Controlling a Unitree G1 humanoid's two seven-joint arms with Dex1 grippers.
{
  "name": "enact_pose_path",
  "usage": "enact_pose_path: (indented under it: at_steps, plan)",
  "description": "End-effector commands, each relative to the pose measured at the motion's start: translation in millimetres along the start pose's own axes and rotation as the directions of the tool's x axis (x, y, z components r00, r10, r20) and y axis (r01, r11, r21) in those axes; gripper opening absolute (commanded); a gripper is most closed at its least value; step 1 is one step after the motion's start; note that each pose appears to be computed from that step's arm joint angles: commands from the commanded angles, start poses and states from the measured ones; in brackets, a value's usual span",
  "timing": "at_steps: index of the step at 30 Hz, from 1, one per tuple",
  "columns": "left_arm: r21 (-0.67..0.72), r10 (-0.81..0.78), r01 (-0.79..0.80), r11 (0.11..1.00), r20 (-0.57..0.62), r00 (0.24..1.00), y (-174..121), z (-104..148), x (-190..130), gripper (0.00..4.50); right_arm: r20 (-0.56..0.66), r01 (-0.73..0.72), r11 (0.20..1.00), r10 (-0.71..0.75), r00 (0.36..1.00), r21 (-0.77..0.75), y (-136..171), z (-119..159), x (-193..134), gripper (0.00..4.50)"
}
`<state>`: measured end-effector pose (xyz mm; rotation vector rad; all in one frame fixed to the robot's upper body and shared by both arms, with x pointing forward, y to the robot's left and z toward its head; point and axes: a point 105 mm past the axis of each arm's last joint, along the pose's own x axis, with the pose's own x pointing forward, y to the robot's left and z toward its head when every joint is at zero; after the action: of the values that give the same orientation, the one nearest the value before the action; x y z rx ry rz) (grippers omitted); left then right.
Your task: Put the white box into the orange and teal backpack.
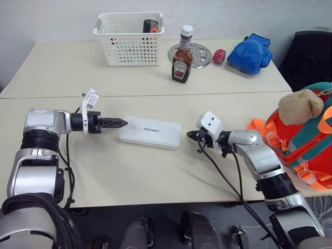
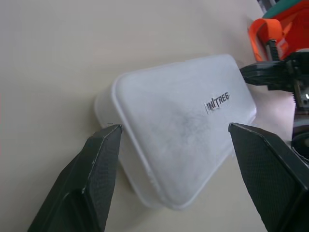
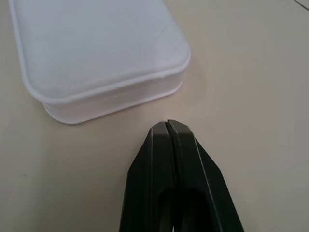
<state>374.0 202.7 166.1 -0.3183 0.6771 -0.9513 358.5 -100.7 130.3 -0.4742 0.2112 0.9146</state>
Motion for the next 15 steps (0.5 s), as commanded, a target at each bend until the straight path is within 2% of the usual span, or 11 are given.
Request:
enact_pose_path:
  at_steps: [1, 12, 15]
  plan:
    - [-0.026, -0.030, 0.029, 0.999, -0.044, 0.999, -4.6, -2.3, 8.4, 3.71, 0.031, 0.012, 0.999, -0.011, 0.999, -0.038, -0.3, 9.2, -5.7, 0.00]
    - [-0.032, -0.094, 0.091, 0.995, -0.108, 0.990, -15.6, 1.5, 31.3, 3.71, 0.033, 0.020, 0.999, -0.018, 0.999, -0.044, 2.1, 6.9, -12.0, 0.00]
    - [0.001, -0.039, 0.040, 0.999, -0.166, 0.985, -6.7, -4.8, 29.1, 3.71, 0.033, 0.029, 0.999, -0.028, 0.999, -0.042, 1.1, 5.9, -13.2, 0.00]
